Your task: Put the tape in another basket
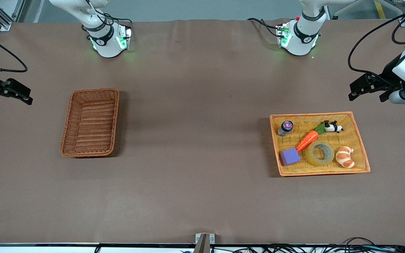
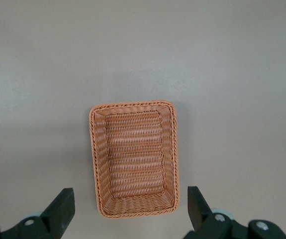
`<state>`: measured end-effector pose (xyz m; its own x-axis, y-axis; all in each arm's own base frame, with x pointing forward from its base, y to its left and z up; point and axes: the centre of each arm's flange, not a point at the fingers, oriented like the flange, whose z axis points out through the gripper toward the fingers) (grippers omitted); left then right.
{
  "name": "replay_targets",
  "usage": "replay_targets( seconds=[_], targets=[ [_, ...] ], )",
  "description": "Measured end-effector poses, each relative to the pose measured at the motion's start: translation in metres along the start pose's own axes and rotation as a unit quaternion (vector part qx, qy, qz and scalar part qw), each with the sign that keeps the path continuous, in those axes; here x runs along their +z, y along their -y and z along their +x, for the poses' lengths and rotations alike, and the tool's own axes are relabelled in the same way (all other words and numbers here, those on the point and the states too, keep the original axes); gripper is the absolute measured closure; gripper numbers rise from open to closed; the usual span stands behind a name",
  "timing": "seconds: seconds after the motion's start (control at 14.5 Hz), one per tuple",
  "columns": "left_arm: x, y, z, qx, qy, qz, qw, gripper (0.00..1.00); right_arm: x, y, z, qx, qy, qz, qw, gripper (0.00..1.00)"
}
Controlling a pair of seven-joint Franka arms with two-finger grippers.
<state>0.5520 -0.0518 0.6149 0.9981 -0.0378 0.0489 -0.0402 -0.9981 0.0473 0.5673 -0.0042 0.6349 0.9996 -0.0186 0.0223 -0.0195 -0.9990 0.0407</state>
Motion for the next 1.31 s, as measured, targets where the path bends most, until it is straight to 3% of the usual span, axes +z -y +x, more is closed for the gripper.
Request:
replay_targets(
  seconds=[0.62, 1.31],
  targets=[
    [0.003, -0.010, 0.000, 0.011, 0.004, 0.000, 1.000, 0.00, 0.000, -0.001, 0.000, 0.001, -0.001, 0.000, 1.000, 0.00],
    [0.046, -0.004, 0.017, 0.006, 0.038, 0.000, 0.999, 0.03, 0.000, -0.002, 0.000, 0.002, -0.001, 0.000, 1.000, 0.00]
  ],
)
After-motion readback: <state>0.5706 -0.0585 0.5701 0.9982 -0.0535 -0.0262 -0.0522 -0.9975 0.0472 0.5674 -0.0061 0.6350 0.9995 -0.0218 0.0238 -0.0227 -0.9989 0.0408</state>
